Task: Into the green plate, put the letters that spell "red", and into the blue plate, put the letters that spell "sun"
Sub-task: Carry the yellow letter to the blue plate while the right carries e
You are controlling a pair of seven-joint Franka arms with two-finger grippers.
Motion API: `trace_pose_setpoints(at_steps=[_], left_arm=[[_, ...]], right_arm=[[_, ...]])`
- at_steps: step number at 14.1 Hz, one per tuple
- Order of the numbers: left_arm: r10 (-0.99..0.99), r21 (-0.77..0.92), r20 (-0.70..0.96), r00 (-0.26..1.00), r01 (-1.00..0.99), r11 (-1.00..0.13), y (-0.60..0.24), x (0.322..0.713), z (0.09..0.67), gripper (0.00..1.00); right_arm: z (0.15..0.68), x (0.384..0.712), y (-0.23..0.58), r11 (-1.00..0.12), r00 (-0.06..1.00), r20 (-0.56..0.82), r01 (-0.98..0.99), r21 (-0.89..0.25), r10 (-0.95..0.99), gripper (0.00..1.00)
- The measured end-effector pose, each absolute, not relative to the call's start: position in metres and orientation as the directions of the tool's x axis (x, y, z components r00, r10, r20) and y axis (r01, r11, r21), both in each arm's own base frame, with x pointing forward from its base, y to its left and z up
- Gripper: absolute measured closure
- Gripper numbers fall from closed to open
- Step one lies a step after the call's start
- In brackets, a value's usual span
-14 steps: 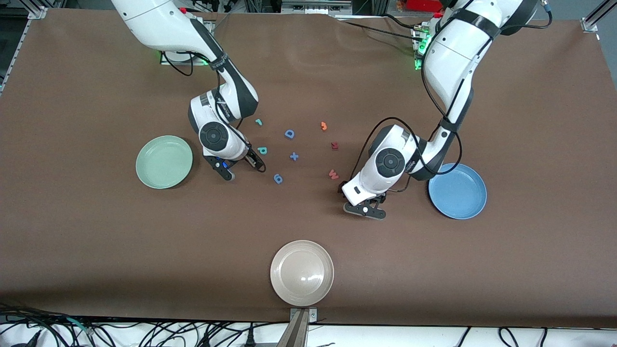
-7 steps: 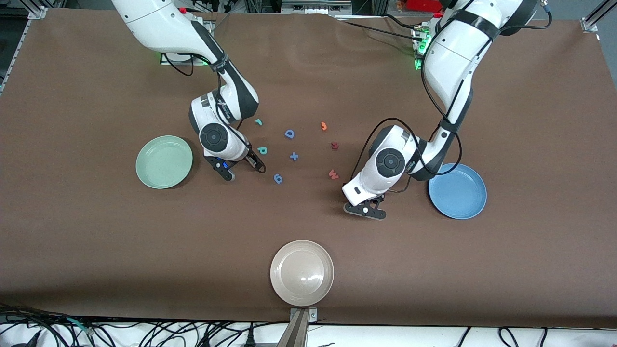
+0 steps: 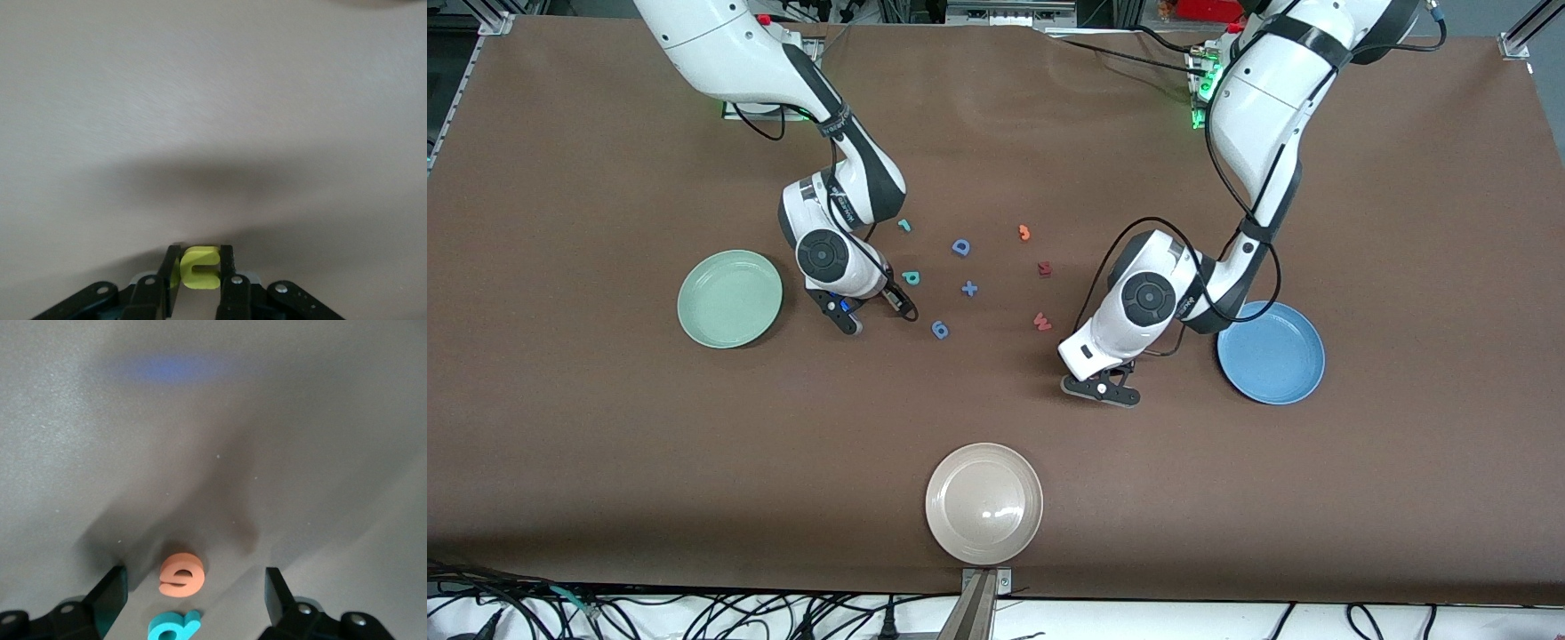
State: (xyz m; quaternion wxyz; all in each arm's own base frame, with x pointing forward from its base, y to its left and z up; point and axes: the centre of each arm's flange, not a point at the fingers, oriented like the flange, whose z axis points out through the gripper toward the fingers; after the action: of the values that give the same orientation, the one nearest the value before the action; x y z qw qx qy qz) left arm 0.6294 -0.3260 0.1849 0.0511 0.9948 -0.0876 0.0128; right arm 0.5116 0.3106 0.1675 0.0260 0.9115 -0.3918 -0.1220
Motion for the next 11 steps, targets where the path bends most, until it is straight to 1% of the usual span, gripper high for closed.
trace_pose_setpoints(at_steps=[1,2,4,5,9,11], left_arm=[[-0.163,0.094,0.030,0.986,-0.165,-0.982,-0.316,0.637,0.194,0.72],[-0.159,0.089,0.025,0.987,-0.161,-0.983,-0.305,0.645,0.207,0.72],[-0.175,0.080,0.025,0.984,-0.176,-0.981,-0.276,0.660,0.232,0.72],[-0.193,0.076,0.027,0.981,-0.195,-0.978,-0.259,0.667,0.241,0.72],[-0.302,0.065,0.004,0.953,-0.301,-0.951,-0.188,0.686,0.253,0.72],[-0.363,0.068,-0.026,0.931,-0.361,-0.930,-0.148,0.691,0.251,0.72]], right_arm=[[0.169,0.513,0.312,-0.691,0.663,-0.202,-0.709,0.138,-0.721,0.24],[0.169,0.513,0.312,-0.691,0.663,-0.202,-0.710,0.135,-0.721,0.38],[0.169,0.513,0.312,-0.690,0.662,-0.202,-0.711,0.134,-0.721,0.61],[0.170,0.513,0.312,-0.690,0.662,-0.202,-0.711,0.134,-0.721,0.69],[0.171,0.514,0.313,-0.692,0.664,-0.202,-0.710,0.132,-0.720,0.69],[0.181,0.519,0.313,-0.696,0.668,-0.205,-0.705,0.134,-0.716,0.69]])
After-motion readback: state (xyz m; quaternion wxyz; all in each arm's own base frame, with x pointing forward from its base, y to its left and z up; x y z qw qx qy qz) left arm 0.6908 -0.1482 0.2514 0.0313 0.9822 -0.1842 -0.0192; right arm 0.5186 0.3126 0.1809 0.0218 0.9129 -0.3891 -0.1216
